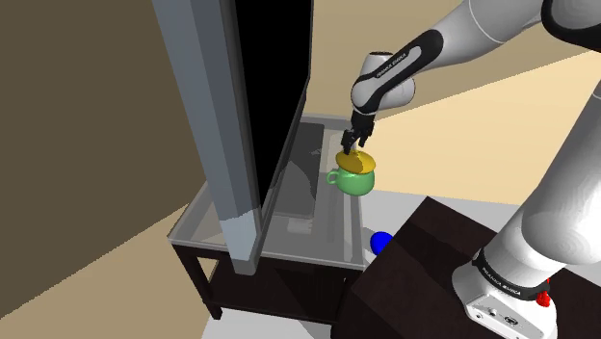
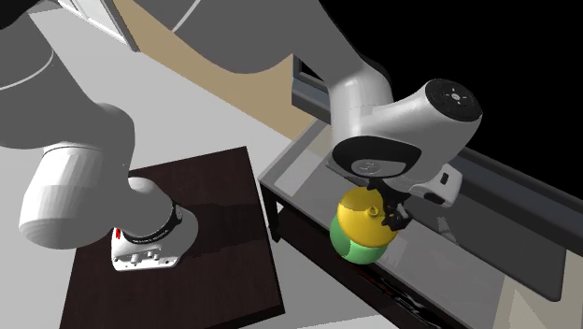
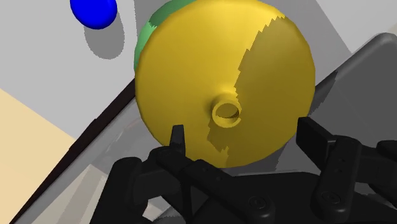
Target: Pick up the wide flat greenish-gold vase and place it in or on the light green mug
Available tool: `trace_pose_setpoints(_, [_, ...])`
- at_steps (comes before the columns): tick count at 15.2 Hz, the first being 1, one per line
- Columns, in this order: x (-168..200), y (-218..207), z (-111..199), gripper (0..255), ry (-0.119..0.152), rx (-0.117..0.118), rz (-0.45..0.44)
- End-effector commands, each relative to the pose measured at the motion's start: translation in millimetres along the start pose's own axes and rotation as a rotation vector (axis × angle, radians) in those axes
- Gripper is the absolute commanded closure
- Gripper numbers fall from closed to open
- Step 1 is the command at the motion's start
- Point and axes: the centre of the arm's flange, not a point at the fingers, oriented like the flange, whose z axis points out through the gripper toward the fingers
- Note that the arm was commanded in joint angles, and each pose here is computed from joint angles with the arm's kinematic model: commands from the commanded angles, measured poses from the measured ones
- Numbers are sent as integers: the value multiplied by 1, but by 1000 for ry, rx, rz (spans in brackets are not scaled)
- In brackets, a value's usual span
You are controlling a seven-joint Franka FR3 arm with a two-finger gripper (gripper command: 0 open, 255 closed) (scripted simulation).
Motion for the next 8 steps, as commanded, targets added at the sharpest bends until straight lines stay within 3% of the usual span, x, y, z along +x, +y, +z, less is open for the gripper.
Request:
trace_pose_setpoints(1, [0,0,0,0,0,0,0])
trace_pose_setpoints(2, [0,-1,1,0,0,0,0])
trace_pose_setpoints(6, [0,-1,-49,0,0,0,0])
trace_pose_setpoints(8, [0,-1,-49,0,0,0,0])
